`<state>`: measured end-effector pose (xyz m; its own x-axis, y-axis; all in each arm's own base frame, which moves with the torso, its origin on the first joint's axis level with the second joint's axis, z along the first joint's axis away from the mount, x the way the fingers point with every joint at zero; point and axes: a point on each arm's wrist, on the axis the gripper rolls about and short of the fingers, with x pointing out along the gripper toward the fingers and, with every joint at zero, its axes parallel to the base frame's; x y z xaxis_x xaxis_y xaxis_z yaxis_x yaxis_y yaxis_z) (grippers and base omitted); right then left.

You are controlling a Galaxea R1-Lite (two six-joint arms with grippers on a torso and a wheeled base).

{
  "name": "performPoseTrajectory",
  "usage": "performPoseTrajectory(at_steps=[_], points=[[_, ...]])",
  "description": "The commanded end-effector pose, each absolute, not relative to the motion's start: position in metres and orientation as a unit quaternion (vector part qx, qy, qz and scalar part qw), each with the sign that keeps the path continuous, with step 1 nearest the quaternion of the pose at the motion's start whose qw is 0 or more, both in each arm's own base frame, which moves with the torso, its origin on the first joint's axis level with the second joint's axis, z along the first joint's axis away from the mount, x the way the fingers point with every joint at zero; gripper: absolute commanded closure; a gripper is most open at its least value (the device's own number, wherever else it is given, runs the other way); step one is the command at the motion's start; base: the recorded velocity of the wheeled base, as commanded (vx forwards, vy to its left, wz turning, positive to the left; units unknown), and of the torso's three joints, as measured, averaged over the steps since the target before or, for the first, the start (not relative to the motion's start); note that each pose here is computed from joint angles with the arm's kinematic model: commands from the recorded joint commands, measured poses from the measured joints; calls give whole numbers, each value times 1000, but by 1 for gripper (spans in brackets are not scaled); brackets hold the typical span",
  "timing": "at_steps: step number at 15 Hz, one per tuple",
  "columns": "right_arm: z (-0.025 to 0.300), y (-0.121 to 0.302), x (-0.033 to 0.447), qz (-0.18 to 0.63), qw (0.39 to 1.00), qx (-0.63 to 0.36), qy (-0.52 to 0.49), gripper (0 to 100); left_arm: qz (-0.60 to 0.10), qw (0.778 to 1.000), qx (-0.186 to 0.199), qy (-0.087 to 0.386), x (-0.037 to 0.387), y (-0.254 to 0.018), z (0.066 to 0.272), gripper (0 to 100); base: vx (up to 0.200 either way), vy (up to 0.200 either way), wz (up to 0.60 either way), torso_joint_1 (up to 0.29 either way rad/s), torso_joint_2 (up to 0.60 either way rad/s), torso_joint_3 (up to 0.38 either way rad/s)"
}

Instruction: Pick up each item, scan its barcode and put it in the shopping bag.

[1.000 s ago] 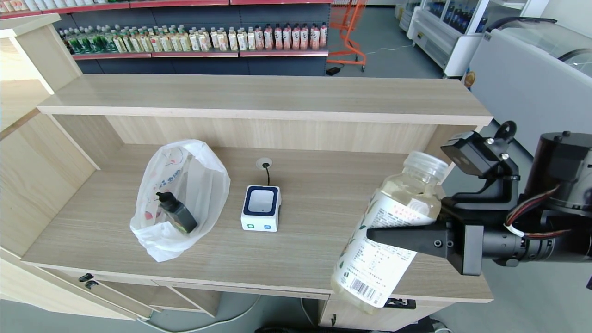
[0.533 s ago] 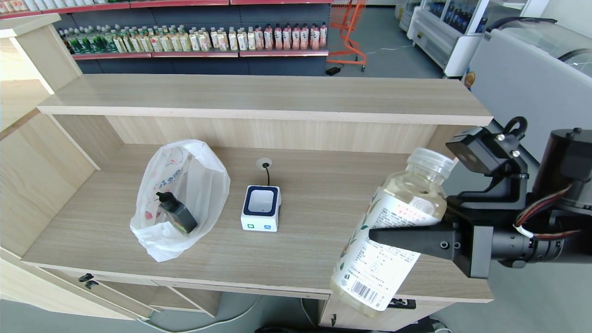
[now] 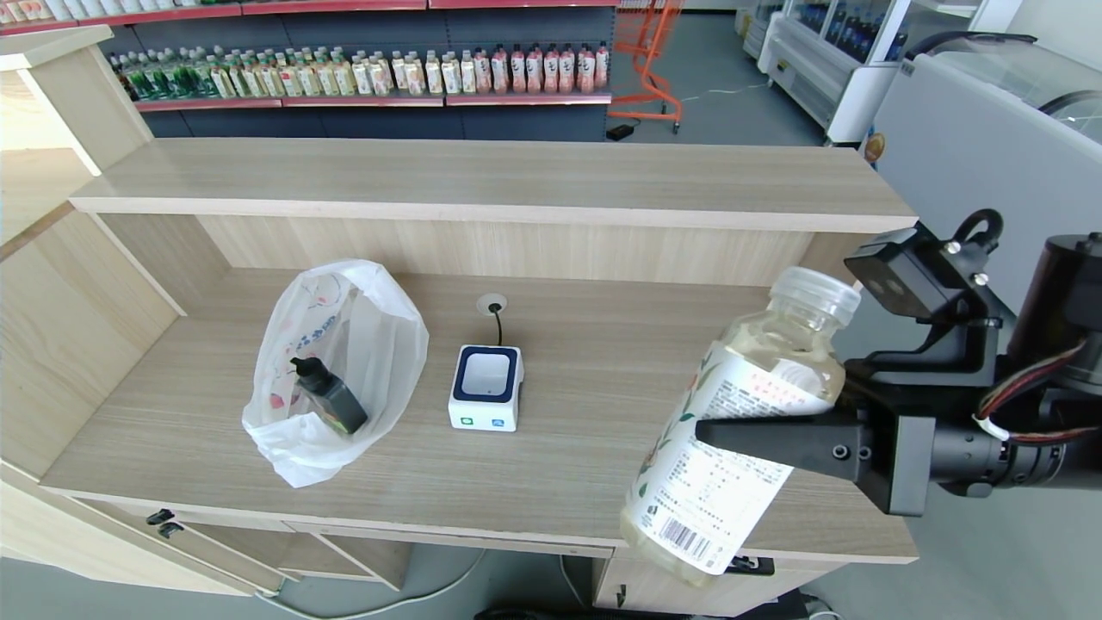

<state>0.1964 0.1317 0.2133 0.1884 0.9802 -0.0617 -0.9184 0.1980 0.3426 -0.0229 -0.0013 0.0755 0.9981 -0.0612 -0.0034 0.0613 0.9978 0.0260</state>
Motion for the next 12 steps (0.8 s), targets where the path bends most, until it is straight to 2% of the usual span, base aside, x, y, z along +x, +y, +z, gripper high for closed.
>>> performPoseTrajectory(at_steps=[1, 3, 5, 7, 9, 12], points=[[214, 131, 195, 623, 762, 115, 133, 100, -31, 999, 13, 1, -23, -1, 75, 0, 0, 0, 0, 0, 0, 0], [214, 130, 195, 621, 764, 116, 133, 100, -31, 999, 13, 1, -23, -1, 75, 0, 0, 0, 0, 0, 0, 0], [212, 118, 203, 590, 792, 100, 116, 100, -31, 999, 13, 1, -23, -1, 75, 0, 0, 0, 0, 0, 0, 0], [212, 93, 210, 537, 841, 12, 65, 100, -31, 999, 13, 1, -23, -1, 75, 0, 0, 0, 0, 0, 0, 0], [205, 68, 212, 423, 897, -116, 48, 100, -31, 999, 13, 1, -23, -1, 75, 0, 0, 0, 0, 0, 0, 0], [194, 36, 213, 304, 917, -259, 23, 100, -31, 999, 13, 1, -23, -1, 75, 0, 0, 0, 0, 0, 0, 0]])
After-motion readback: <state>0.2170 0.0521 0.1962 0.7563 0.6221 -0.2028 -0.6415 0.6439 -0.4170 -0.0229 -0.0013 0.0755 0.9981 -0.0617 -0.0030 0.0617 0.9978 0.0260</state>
